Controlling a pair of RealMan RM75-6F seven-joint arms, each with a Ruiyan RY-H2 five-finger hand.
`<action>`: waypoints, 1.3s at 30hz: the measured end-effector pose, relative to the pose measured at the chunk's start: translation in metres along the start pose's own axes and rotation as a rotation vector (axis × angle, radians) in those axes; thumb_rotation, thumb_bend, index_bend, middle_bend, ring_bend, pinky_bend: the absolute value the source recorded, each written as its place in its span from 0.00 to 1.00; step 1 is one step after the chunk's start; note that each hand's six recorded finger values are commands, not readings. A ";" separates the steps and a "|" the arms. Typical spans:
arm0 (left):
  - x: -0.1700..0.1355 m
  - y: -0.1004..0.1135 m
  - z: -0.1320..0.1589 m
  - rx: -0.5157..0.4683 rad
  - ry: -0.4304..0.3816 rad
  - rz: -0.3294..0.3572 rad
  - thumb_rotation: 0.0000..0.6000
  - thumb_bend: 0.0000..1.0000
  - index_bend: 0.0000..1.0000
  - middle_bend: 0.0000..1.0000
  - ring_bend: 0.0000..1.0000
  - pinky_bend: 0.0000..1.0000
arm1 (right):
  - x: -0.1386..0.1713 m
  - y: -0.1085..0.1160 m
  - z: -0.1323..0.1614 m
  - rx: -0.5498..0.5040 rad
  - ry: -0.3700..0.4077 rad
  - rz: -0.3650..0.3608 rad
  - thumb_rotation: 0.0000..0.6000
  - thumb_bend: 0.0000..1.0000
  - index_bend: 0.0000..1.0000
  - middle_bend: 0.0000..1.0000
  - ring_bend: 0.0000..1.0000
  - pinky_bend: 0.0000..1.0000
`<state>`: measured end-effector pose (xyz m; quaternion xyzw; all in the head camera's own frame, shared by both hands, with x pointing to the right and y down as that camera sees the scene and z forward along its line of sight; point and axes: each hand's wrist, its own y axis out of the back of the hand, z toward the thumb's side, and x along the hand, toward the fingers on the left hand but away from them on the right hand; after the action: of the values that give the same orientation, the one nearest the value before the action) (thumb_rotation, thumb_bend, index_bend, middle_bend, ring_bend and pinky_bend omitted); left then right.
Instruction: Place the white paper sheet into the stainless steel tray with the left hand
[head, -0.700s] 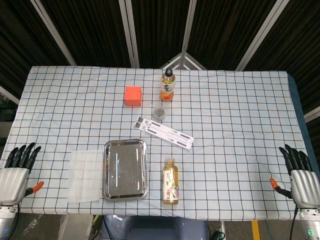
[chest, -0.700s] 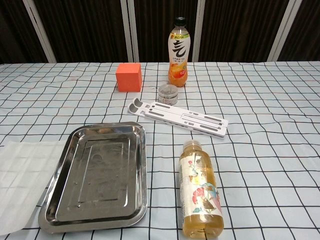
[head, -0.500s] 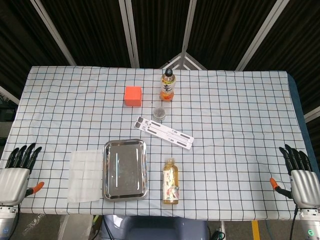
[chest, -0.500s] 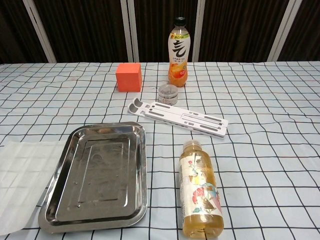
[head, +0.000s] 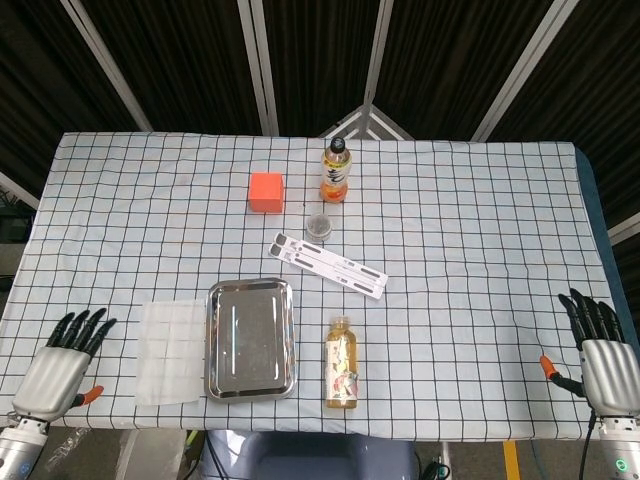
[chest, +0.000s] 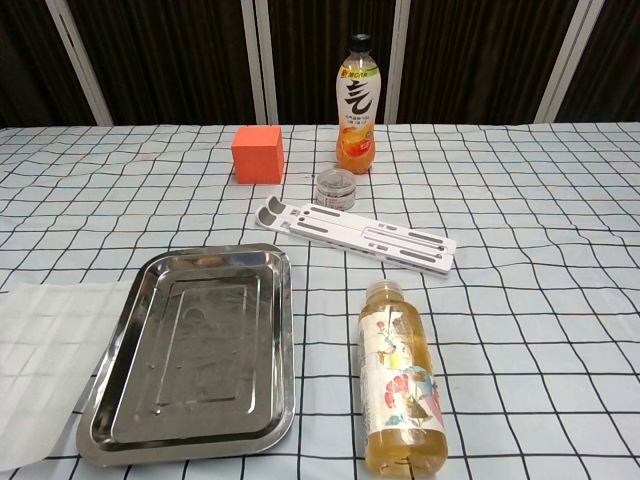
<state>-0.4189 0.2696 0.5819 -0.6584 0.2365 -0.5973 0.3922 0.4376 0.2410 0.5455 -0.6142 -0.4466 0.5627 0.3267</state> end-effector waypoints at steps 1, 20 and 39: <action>0.000 -0.004 0.004 0.013 -0.022 -0.027 1.00 0.09 0.25 0.00 0.00 0.00 | 0.000 0.000 0.000 0.000 0.000 0.000 1.00 0.33 0.00 0.00 0.00 0.00; 0.003 -0.040 0.045 0.160 -0.201 -0.215 1.00 0.16 0.38 0.00 0.00 0.00 | 0.000 0.000 0.001 -0.002 0.002 -0.003 1.00 0.33 0.00 0.00 0.00 0.00; 0.028 -0.050 0.051 0.277 -0.231 -0.243 1.00 0.21 0.45 0.00 0.00 0.00 | 0.001 0.000 0.000 -0.008 -0.001 -0.003 1.00 0.33 0.00 0.00 0.00 0.00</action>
<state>-0.3721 0.2888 0.6392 -0.6861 0.0244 -0.5875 0.4285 0.4374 0.2417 0.5450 -0.6146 -0.4501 0.5606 0.3248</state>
